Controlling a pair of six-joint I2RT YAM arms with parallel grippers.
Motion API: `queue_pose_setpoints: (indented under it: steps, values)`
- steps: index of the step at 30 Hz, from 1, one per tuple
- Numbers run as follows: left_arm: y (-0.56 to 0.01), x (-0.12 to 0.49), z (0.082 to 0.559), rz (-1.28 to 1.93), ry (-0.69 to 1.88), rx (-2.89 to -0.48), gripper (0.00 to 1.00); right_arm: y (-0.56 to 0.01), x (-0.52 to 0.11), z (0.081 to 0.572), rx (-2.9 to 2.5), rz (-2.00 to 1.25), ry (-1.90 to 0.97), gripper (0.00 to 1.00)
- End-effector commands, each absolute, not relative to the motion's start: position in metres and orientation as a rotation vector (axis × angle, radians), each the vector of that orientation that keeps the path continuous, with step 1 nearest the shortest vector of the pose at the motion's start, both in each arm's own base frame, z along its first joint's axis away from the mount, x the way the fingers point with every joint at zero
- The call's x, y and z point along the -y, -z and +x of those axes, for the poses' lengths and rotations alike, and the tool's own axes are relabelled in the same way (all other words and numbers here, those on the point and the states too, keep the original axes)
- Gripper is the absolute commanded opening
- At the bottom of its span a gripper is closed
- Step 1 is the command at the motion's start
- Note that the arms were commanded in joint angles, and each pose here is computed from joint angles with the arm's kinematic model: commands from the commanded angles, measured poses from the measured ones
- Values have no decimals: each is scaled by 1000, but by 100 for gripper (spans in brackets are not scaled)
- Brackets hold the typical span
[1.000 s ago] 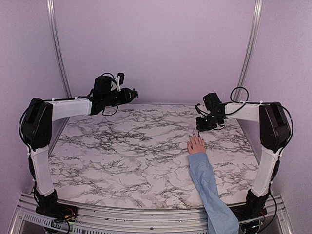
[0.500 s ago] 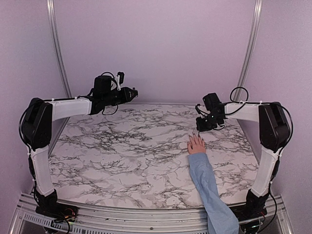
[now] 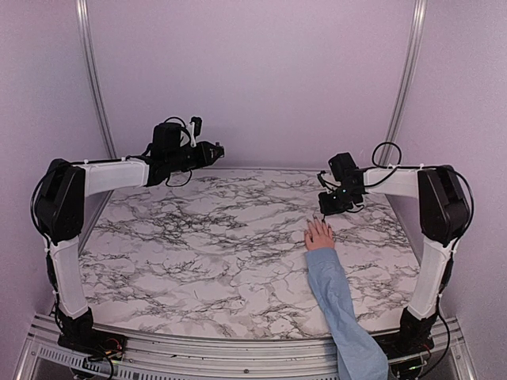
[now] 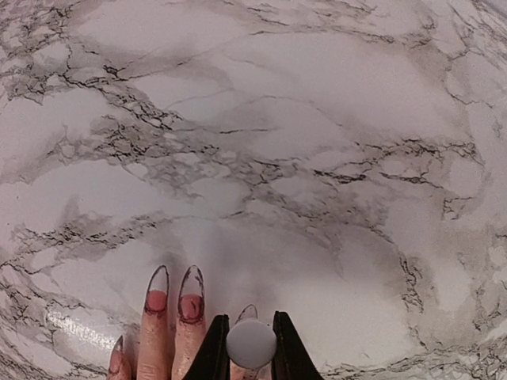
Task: Paint the nails
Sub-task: Paint the nail polish on the nail.
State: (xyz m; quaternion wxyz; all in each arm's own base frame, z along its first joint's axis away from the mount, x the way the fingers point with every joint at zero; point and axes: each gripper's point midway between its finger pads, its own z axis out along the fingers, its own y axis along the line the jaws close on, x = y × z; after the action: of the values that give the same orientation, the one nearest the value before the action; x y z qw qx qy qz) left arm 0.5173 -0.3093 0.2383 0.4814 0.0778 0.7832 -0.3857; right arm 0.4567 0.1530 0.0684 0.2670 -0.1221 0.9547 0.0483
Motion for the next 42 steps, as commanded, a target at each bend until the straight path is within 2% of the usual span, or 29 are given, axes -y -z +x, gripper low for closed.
queue_pose_setpoints:
  steps: [1,42]
  values:
    - [-264,311,523,204,961,-1829,0,-75,-155,469,-2550,-332,-107,0]
    - [-261,309,528,200,957,-1832,0,-72,-159,480,-2558,-330,-115,0]
